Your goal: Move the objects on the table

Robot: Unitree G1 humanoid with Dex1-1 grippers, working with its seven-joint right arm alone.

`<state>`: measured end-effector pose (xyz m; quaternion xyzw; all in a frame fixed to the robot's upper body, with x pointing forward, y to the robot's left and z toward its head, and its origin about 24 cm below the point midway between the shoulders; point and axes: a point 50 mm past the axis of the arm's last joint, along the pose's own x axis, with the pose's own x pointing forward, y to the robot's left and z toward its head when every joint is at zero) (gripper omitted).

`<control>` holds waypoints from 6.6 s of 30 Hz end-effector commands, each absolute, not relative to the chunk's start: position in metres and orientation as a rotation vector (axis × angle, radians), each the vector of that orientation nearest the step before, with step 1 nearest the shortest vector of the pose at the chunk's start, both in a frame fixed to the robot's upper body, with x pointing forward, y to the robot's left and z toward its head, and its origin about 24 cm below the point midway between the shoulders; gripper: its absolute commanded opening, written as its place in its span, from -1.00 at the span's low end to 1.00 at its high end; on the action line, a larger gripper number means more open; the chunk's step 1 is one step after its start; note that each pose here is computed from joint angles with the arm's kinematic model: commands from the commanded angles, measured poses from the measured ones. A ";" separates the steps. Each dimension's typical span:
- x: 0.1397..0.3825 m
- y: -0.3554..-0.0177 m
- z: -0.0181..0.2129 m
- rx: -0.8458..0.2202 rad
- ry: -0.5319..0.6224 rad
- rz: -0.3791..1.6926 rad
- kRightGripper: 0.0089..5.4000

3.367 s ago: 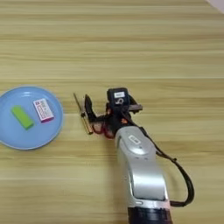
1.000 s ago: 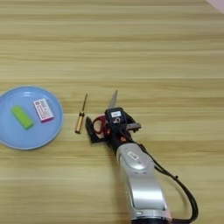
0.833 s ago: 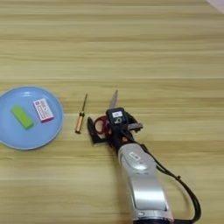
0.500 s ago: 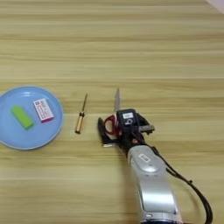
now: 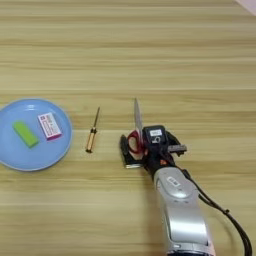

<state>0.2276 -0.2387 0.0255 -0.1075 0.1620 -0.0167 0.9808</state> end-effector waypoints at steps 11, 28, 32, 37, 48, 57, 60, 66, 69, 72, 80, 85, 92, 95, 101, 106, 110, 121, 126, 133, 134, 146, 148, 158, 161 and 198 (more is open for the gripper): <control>0.235 -0.222 0.065 -0.211 0.104 0.021 0.98; 0.238 -0.170 0.080 -0.198 0.014 0.202 0.98; 0.241 -0.150 0.079 -0.196 0.010 0.268 0.98; 0.246 -0.130 0.086 -0.200 -0.020 0.341 0.98; 0.255 -0.080 0.087 -0.209 -0.035 0.517 0.98; 0.250 -0.041 0.074 -0.131 0.038 0.673 0.98; 0.250 -0.038 0.070 -0.096 0.068 0.683 0.98; 0.246 -0.029 0.070 -0.067 0.100 0.716 0.98; 0.250 -0.030 0.066 -0.050 0.149 0.697 0.98; 0.251 -0.031 0.066 -0.035 0.178 0.703 0.98; 0.255 -0.036 0.061 -0.057 0.233 0.666 0.98; 0.256 -0.038 0.056 -0.074 0.265 0.649 0.98; 0.257 -0.040 0.052 -0.089 0.292 0.638 0.98; 0.257 -0.041 0.049 -0.110 0.311 0.635 0.98; 0.258 -0.041 0.042 -0.149 0.337 0.635 0.98; 0.261 -0.042 0.037 -0.158 0.355 0.625 0.98; 0.262 -0.043 0.033 -0.170 0.368 0.619 0.98; 0.263 -0.045 0.029 -0.184 0.378 0.621 0.75; 0.263 -0.045 0.029 -0.184 0.376 0.620 0.55; 0.264 -0.047 0.030 -0.181 0.373 0.612 0.30; 0.264 -0.047 0.030 -0.181 0.373 0.612 0.25; 0.266 -0.050 0.032 -0.173 0.365 0.599 -0.17; 0.265 -0.050 0.032 -0.172 0.364 0.598 -0.25; 0.265 -0.050 0.034 -0.172 0.355 0.594 -0.48; 0.266 -0.051 0.036 -0.172 0.347 0.588 -0.48; 0.274 -0.086 0.086 -0.124 0.161 0.434 -0.48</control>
